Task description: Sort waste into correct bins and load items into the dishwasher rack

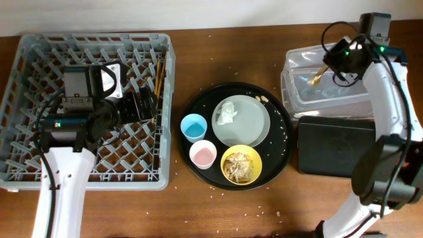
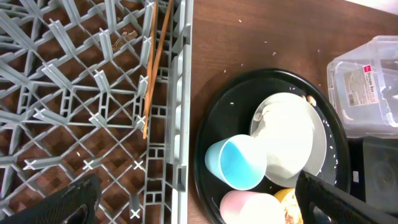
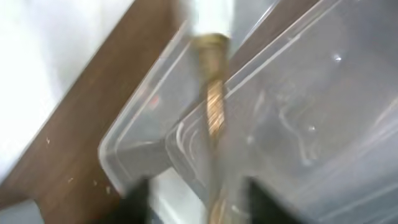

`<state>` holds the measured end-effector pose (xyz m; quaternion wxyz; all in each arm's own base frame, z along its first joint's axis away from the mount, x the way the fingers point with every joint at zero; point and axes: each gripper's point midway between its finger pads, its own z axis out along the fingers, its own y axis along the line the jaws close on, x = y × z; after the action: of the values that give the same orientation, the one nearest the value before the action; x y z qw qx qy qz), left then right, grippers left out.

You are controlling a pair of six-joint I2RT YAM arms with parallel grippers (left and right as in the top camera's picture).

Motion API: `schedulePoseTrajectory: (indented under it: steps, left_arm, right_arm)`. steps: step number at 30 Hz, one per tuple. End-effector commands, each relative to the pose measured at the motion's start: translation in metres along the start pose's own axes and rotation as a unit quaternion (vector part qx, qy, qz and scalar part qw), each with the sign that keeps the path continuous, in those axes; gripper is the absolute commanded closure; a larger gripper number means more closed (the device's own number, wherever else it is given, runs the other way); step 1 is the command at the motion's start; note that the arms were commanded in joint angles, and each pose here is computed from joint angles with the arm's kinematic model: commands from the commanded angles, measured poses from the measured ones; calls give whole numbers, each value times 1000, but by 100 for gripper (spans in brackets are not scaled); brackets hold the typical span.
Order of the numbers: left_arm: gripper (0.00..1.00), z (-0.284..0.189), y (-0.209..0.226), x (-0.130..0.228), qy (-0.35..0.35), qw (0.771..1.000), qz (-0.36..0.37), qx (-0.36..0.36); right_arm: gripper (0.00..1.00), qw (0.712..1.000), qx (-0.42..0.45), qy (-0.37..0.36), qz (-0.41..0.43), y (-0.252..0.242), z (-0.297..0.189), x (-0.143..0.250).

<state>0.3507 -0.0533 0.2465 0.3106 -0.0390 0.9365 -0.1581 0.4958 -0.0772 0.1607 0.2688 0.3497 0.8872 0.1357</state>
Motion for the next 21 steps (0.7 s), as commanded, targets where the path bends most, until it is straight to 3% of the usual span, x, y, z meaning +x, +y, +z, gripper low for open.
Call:
schedulePoseTrajectory:
  steps: [1, 4, 8, 10, 14, 18, 20, 21]
  left_arm:
    - [1, -4, -4, -8, -9, 1000, 9, 8]
    - [1, -4, -4, -8, -9, 1000, 9, 8]
    - [1, -4, -4, -8, -9, 1000, 9, 8]
    - [1, -4, -4, -8, -9, 1000, 9, 8]
    - [1, -4, -4, -8, -9, 1000, 9, 8]
    - [1, -4, -4, -8, -9, 1000, 9, 8]
    - [1, -4, -4, -8, -9, 1000, 9, 8]
    - [1, -4, -4, -8, -9, 1000, 9, 8]
  right_arm:
    - [34, 982, -152, 50, -101, 58, -31, 22]
    - [34, 956, -176, 139, -191, 97, -49, 101]
    - [32, 935, -10, 211, -287, 94, -12, 223]
    - [30, 937, 41, 190, -291, 96, 14, 255]
    - [30, 939, 42, 194, -281, 103, 69, 298]
    - [50, 942, 70, 200, -260, 84, 94, 295]
    - [95, 941, 87, 202, -257, 73, 95, 291]
    - [96, 941, 88, 209, -252, 72, 89, 288]
